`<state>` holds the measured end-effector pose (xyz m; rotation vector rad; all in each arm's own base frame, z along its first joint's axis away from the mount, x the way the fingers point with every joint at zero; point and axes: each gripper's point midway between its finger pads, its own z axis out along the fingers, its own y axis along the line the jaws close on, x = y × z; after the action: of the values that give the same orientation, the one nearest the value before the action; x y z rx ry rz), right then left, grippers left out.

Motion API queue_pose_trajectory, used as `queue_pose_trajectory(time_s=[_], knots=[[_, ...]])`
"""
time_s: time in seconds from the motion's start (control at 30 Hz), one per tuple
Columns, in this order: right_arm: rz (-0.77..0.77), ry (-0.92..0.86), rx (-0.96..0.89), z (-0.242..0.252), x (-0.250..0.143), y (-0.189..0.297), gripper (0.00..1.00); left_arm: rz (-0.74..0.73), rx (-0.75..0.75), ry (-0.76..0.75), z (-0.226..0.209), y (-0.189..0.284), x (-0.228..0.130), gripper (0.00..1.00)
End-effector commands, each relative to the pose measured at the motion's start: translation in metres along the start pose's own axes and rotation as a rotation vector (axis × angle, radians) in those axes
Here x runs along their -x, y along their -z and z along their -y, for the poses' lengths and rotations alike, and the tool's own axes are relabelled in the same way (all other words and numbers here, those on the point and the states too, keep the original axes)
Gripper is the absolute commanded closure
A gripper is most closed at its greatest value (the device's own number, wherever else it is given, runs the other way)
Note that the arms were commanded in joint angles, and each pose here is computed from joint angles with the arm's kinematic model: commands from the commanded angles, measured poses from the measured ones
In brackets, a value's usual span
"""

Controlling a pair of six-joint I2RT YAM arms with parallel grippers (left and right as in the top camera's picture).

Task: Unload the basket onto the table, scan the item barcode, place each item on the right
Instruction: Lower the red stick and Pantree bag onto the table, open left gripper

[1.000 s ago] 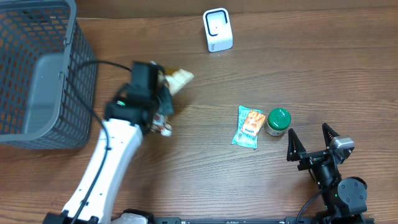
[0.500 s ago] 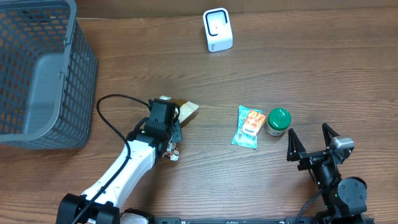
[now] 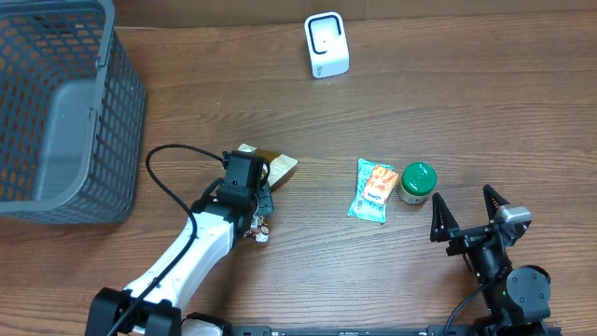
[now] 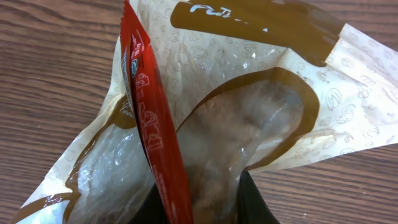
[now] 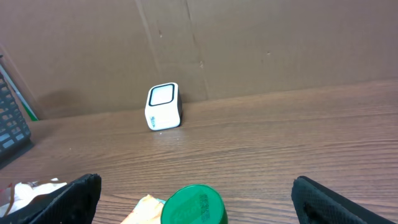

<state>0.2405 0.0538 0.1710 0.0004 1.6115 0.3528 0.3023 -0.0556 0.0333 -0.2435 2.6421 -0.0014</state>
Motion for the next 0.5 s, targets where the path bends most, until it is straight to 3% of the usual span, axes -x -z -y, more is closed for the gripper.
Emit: queue_pose_trajectory(time_s=[0.0,0.1,0.17,0.37,0.4,0.47], knots=[[0.004,0.0,0.004,0.0,-0.002,0.0,0.0,-0.037,-0.013,0.004,0.005,-0.011,-0.009,0.94],[0.004,0.0,0.005,0.0,-0.002,0.0,0.0,-0.061,-0.069,0.001,0.016,-0.019,-0.013,0.87],[0.004,0.0,0.005,0.0,-0.002,0.0,0.0,-0.059,-0.081,-0.018,0.019,-0.021,-0.012,0.76],[0.004,0.0,0.004,0.0,-0.002,0.0,0.0,-0.032,-0.086,-0.079,0.024,-0.015,0.006,0.05],[0.004,0.0,0.005,0.0,-0.002,0.0,0.0,-0.031,-0.084,-0.082,0.025,-0.012,0.009,0.0],[0.004,0.0,0.004,0.0,-0.002,0.0,0.0,-0.032,-0.075,-0.089,0.027,-0.006,0.018,0.0]])
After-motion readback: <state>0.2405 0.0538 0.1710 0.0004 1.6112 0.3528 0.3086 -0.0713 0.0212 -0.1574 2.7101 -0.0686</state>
